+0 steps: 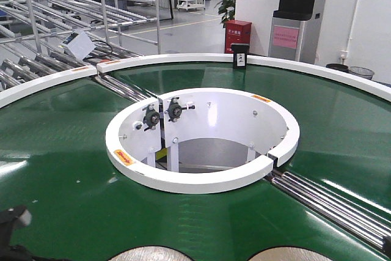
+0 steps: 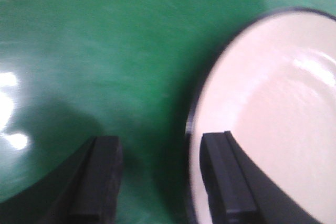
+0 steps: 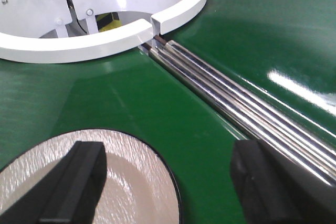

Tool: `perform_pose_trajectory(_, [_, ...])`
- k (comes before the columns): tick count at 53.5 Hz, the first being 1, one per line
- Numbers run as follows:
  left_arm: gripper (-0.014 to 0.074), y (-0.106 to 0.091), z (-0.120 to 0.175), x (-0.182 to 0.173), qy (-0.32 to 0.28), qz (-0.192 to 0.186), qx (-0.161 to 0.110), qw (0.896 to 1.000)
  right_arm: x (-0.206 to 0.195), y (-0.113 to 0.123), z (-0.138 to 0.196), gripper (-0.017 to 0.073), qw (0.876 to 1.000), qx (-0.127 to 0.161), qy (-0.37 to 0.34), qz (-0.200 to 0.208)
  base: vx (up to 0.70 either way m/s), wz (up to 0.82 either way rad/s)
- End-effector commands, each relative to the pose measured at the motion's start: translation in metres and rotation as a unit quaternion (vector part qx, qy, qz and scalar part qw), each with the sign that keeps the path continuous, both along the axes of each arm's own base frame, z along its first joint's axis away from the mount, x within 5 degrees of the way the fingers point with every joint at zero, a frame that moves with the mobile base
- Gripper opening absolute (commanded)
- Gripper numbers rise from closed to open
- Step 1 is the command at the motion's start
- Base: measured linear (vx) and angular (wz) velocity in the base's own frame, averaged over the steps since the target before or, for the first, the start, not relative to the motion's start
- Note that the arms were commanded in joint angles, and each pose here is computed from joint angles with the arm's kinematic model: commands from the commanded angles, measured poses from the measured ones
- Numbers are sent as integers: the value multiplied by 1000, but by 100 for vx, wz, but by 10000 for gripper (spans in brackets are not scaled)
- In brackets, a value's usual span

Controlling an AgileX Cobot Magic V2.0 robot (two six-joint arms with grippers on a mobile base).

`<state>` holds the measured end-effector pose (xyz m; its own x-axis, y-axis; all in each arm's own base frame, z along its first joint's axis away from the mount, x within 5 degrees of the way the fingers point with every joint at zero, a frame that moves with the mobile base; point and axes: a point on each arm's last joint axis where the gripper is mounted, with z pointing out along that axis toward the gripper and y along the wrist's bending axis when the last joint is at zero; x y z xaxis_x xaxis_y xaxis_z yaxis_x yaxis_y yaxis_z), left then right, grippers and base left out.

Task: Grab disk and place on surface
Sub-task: 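Grip the rim of a cream plate with each gripper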

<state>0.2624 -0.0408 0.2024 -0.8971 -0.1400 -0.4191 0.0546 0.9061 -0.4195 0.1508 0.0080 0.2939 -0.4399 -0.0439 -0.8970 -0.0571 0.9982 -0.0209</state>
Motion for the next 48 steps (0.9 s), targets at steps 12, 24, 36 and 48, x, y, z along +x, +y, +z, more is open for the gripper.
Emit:
perform_pose_trajectory(12, [449,-26,-17,13,6,-116,-120,986,3,0,14,554,999,-3,-33,1,0,0])
perform_pose_trajectory(24, [449,-29,-28,17,22,-115,-152,981,3,0,14,554,999,-3,-32,1,0,0])
perform_pose_trajectory(36, [433,-31,-27,17,9,-128,-155,979,3,0,14,554,999,-3,-32,1,0,0])
perform_pose_trajectory(48, [190,-35,-24,13,22,-150,-182,972,2,0,13,536,1000,-3,-25,0,0,0])
